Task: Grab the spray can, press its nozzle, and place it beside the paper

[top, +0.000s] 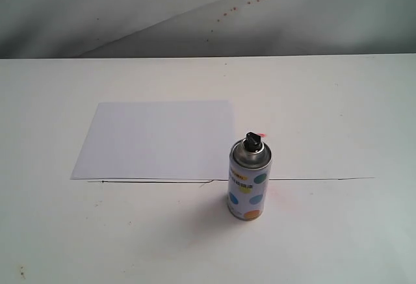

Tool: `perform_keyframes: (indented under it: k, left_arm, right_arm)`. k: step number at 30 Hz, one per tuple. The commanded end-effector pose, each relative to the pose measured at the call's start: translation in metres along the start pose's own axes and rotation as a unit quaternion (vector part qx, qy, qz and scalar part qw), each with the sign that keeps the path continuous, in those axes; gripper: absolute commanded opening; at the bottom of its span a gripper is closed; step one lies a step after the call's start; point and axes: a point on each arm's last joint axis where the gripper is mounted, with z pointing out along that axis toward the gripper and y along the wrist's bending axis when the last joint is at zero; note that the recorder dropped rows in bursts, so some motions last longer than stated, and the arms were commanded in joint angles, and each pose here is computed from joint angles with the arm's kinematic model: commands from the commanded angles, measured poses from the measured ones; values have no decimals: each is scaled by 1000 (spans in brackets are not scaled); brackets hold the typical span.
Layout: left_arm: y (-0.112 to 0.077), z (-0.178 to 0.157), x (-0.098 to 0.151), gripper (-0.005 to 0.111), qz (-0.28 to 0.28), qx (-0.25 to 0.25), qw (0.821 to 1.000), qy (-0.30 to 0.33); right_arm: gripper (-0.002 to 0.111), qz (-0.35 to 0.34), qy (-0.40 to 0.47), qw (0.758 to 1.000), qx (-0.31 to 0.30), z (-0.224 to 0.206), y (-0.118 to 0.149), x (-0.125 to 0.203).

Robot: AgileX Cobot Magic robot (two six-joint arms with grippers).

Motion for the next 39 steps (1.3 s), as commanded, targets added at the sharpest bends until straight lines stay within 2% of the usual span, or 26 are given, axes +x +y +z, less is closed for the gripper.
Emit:
perform_keyframes:
  k: [1, 7, 13, 18, 21, 23, 25, 28, 34, 39]
  left_arm:
    - [0, 0, 1, 0, 0, 2, 1000, -2]
    - [0, 0, 1, 0, 0, 2, 1000, -2]
    - [0, 0, 1, 0, 2, 2, 1000, -2]
    - [0, 0, 1, 0, 2, 2, 1000, -2]
    - [0, 0, 1, 0, -1, 2, 1000, -2]
    - [0, 0, 1, 0, -1, 2, 1000, -2]
    - [0, 0, 1, 0, -1, 2, 1000, -2]
    - [0, 0, 1, 0, -1, 2, 1000, -2]
    - [0, 0, 1, 0, 1, 2, 1000, -2]
    - [0, 0, 1, 0, 1, 2, 1000, -2]
  right_arm:
    - [1, 2, -50, 999, 4, -1, -1, -8]
    - [1, 74, -234, 969, 14, -10, -6, -40]
    - [1, 78, -341, 936, 34, -21, -11, -57]
    - [1, 76, -439, 894, 52, -36, -15, -70]
    - [1, 71, -451, 888, 47, -44, -13, -84]
    - [1, 37, -468, 882, 45, -56, -10, -102]
    - [1, 12, -473, 880, 45, -61, -7, -125]
    - [1, 12, -470, 881, 46, -58, -7, -161]
    - [1, -34, -444, 895, 32, -23, -2, -226]
    - [1, -13, -419, 908, -21, 22, 4, -248]
